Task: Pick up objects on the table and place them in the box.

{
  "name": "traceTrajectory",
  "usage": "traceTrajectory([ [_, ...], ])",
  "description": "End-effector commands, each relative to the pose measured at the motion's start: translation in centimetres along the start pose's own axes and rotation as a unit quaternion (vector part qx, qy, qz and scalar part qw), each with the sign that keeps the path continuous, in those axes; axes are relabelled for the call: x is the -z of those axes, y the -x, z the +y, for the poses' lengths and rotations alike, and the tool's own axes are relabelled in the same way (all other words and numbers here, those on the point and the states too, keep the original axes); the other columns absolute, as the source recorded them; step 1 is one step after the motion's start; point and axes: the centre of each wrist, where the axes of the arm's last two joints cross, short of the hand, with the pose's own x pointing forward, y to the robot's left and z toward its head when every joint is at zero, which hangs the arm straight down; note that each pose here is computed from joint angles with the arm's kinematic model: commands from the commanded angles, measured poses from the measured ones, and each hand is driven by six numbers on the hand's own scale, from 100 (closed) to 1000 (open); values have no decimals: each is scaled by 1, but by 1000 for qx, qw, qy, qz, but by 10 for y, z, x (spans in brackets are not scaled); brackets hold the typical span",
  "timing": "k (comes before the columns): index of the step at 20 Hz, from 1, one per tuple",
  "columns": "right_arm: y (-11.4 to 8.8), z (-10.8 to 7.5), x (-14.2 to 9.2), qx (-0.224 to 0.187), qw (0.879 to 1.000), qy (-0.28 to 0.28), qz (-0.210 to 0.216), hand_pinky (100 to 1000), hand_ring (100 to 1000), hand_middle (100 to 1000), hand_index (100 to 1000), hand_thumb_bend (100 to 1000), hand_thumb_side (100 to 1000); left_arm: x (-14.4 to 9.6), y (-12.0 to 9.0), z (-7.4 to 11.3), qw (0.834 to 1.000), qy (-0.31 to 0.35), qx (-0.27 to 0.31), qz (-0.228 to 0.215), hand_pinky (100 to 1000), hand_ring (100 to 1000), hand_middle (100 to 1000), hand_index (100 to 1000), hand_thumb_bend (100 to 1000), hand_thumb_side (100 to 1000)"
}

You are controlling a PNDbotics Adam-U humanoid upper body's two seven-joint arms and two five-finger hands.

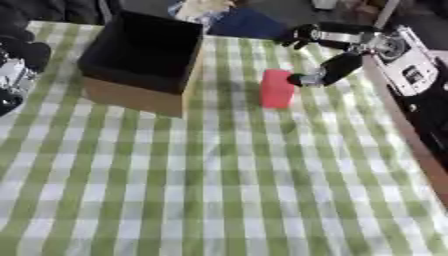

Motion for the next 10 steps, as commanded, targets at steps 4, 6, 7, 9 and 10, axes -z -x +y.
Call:
traceTrajectory([
  [4, 7, -4, 0, -23, 1000, -14, 1, 896, 945, 934, 978, 290, 461, 3, -4, 0, 1000, 7, 6, -9, 712, 589, 574, 767, 553, 398],
  [6, 9, 0, 2, -22, 1000, -17, 5, 896, 946, 934, 978, 290, 466, 3, -4, 0, 1000, 8, 6, -9, 713, 589, 574, 767, 554, 398],
  [7, 9, 1, 2, -21, 1000, -18, 6, 896, 946, 934, 978, 288, 469, 3, -4, 0, 1000, 8, 6, -9, 712, 589, 574, 767, 554, 398],
  [9, 11, 4, 3, -21, 1000, -20, 8, 896, 946, 935, 978, 288, 473, 3, -4, 0, 1000, 8, 6, -8, 712, 589, 574, 767, 554, 399],
  [10, 11, 5, 3, -21, 1000, -21, 10, 895, 946, 935, 978, 287, 475, 3, -4, 0, 1000, 9, 6, -9, 712, 589, 574, 766, 555, 399],
])
